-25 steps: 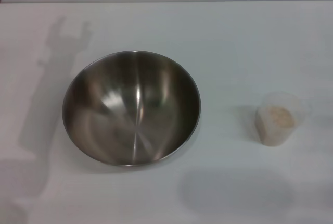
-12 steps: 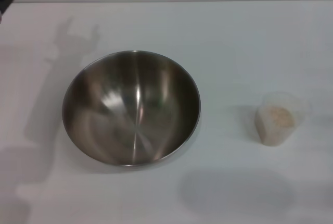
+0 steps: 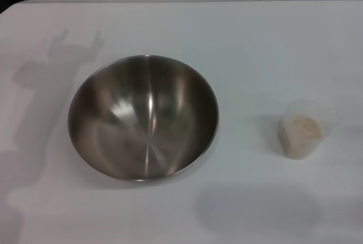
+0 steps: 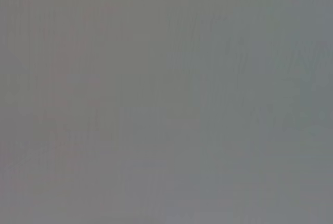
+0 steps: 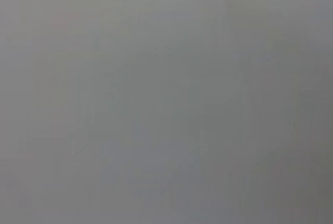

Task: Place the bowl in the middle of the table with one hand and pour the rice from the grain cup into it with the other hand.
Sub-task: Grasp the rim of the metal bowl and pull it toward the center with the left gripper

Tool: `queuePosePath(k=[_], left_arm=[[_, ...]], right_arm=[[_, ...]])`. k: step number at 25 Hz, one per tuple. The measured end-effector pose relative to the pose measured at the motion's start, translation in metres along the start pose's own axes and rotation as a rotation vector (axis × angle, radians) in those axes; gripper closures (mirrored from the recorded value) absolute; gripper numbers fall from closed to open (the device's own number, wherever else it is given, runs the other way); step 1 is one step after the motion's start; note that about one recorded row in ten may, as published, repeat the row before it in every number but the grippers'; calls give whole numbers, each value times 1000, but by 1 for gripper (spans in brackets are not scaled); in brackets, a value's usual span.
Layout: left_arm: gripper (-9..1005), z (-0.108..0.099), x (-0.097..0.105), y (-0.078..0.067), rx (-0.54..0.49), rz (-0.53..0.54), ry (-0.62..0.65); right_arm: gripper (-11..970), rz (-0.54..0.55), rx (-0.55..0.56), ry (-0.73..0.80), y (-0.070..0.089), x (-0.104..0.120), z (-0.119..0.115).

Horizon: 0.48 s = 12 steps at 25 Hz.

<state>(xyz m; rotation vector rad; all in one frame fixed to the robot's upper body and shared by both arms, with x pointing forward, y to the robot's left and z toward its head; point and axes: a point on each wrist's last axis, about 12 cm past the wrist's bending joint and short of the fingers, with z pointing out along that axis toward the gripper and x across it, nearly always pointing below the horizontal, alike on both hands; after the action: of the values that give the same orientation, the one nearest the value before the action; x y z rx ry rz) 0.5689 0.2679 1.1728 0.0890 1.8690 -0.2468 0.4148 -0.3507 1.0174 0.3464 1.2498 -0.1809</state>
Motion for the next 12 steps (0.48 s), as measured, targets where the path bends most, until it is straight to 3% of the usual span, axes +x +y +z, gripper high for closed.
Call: queuePosePath(k=[5, 12], left_arm=[[200, 0, -5, 4, 10, 5, 62], [200, -1, -9, 4, -32, 192, 91]], right_arm=[[120, -2, 3, 2, -1, 0, -1], [120, -3, 1, 1, -1, 0, 0]])
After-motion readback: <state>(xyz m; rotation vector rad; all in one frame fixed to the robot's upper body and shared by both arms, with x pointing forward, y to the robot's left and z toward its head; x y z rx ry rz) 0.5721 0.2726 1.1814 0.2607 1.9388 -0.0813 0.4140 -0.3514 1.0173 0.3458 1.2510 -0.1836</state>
